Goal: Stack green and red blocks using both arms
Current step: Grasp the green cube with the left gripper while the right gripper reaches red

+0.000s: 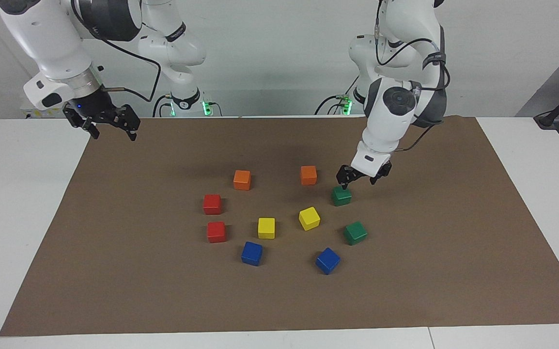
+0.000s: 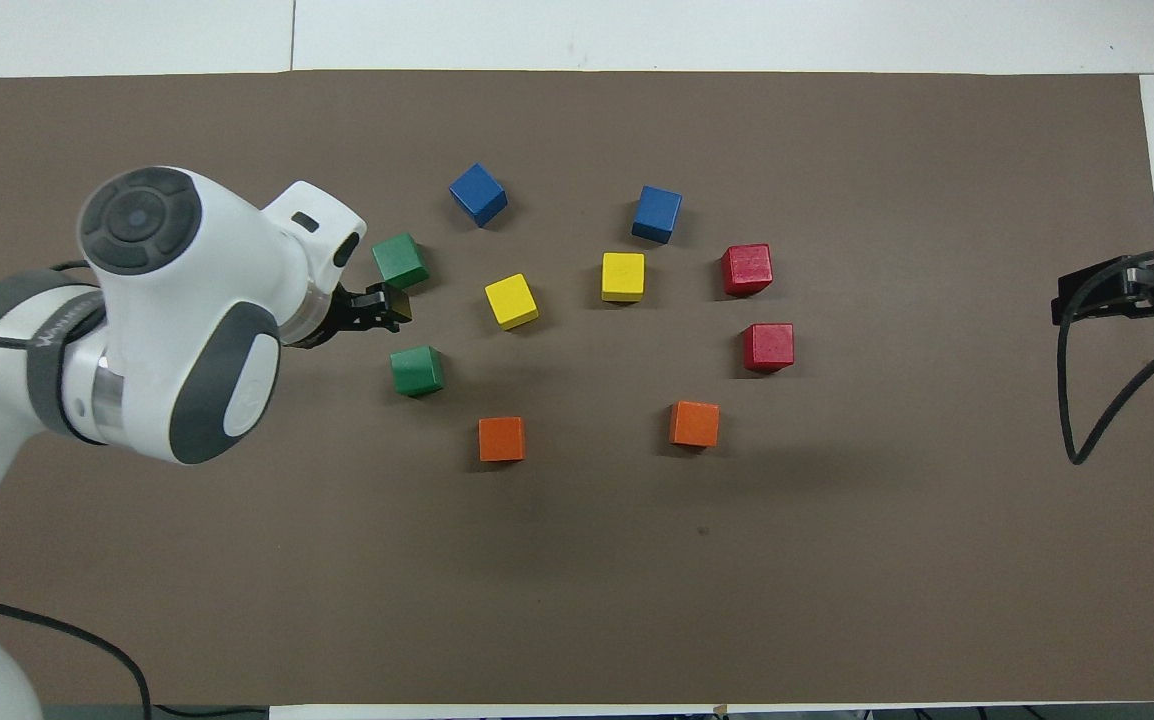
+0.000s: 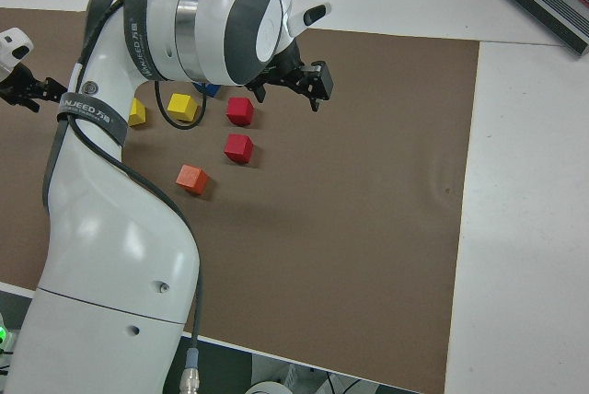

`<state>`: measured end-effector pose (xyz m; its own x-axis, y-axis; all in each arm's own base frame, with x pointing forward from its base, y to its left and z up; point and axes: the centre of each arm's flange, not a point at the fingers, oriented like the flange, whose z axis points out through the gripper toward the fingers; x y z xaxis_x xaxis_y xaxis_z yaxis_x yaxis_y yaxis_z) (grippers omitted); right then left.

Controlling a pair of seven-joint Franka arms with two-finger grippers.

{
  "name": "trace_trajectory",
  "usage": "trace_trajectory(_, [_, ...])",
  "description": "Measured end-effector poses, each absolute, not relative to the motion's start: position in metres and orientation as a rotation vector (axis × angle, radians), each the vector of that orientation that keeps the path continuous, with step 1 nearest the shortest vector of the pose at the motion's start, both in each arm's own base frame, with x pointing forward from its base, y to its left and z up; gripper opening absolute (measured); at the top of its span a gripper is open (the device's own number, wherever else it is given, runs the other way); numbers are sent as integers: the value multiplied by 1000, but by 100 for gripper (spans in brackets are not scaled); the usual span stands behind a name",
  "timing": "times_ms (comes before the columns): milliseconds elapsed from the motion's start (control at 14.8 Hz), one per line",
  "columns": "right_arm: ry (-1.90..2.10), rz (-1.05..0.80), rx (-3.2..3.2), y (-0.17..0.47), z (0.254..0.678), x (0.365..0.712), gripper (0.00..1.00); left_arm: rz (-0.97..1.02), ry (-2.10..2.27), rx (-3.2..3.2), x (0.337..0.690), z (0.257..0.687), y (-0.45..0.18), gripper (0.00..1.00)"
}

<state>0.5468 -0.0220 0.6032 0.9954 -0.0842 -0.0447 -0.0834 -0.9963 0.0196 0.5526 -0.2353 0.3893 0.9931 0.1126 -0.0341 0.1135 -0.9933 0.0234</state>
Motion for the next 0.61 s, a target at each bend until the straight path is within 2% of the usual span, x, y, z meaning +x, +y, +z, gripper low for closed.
trace_trajectory(406, [-118, -76, 3122, -17, 601, 547, 100, -34, 258, 3101, 546, 355, -231, 100])
trace_trajectory(609, [-83, -21, 3126, 10, 588, 553, 100, -55, 287, 3104, 539, 341, -240, 100])
